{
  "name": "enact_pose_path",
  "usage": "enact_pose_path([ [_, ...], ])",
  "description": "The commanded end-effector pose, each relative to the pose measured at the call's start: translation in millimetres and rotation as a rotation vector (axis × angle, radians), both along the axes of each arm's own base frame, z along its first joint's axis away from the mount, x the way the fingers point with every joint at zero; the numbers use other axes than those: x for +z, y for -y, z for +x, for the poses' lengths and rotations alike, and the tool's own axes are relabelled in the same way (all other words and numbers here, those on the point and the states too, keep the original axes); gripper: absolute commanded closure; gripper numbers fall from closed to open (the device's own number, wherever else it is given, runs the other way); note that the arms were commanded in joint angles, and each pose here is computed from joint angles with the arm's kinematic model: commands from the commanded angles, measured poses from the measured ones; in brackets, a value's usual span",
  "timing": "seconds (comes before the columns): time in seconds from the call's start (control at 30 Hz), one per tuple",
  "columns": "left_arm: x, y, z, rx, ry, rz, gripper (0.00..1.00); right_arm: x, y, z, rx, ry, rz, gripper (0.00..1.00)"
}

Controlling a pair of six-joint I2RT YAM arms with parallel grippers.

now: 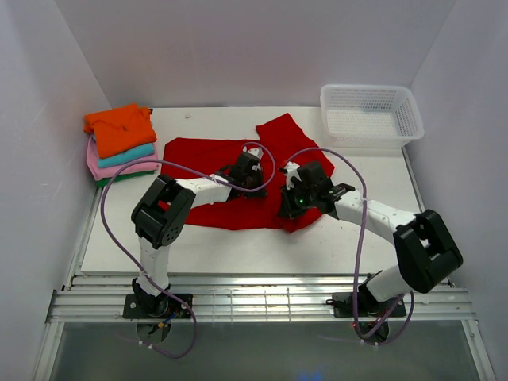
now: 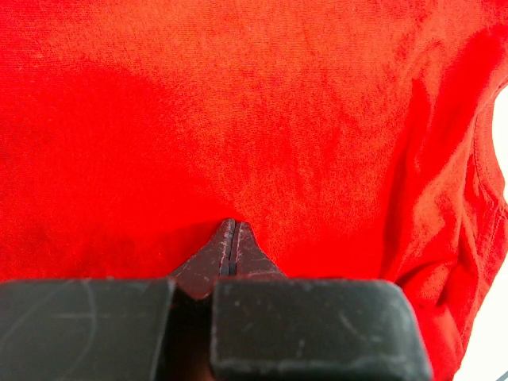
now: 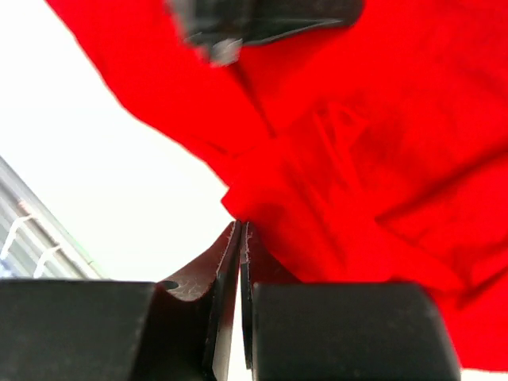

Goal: Fold and stack the t-shirts
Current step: Flatten the tshirt out

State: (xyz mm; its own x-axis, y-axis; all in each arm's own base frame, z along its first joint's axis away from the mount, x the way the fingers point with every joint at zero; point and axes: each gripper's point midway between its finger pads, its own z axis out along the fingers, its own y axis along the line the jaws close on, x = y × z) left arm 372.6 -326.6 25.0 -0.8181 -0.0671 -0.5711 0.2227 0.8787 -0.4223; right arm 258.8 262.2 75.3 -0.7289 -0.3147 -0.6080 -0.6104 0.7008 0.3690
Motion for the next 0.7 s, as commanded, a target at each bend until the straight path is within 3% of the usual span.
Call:
enact_pose_path([
  [0.0, -1.3, -0.4, 1.0, 0.01, -0.006, 0.015, 1.0, 15.3, 12.0, -20.4, 0.005, 0.023, -0.011, 0.92],
  [0.47, -2.5, 0.2, 2.3, 0.017, -0.01, 0.015, 1.0, -2.8, 64.5, -128.6, -0.031, -0.142, -0.015, 0.92],
  [0.67, -4.3, 1.6, 3.2, 0.015, -0.015, 0.016, 1.0, 23.4, 69.2, -143.5, -0.045, -0.149, 0.021, 0.92],
])
